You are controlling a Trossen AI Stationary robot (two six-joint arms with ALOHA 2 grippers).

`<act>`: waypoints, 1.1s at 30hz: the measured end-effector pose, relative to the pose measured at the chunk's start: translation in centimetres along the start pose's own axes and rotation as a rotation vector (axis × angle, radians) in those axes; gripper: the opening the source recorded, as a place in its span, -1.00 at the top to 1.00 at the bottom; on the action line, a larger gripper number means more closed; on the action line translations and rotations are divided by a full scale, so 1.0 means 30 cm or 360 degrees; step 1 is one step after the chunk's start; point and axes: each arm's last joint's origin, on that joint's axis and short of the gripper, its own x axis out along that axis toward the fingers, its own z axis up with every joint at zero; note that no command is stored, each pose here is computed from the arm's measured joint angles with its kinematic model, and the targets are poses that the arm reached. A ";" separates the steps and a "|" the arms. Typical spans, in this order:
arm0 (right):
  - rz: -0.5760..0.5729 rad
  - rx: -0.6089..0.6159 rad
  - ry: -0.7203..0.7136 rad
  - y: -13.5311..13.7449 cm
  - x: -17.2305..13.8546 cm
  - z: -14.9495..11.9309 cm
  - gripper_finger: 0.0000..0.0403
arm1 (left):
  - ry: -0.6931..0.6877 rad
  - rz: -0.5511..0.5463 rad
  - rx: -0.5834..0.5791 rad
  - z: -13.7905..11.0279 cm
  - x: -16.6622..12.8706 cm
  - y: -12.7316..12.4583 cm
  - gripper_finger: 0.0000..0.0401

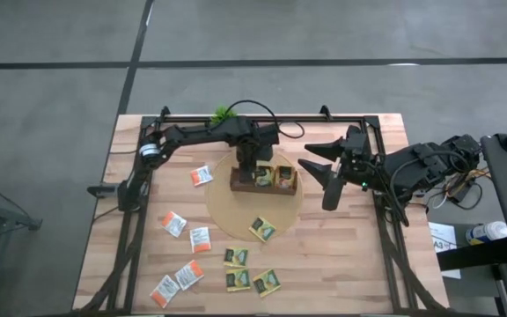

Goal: Pick & Place Tea
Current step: Put the yellow tea bag into the middle section of the wooden organizer

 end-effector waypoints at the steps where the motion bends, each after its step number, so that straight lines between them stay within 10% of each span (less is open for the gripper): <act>1: 0.0000 -0.0001 0.0000 0.000 0.000 0.000 0.01 | 0.0016 -0.0003 -0.0008 -0.004 0.007 -0.001 0.92; 33: -0.0009 -0.0029 0.0025 -0.003 0.000 -0.007 0.01 | -0.0145 -0.0127 -0.0170 -0.022 -0.043 -0.041 1.00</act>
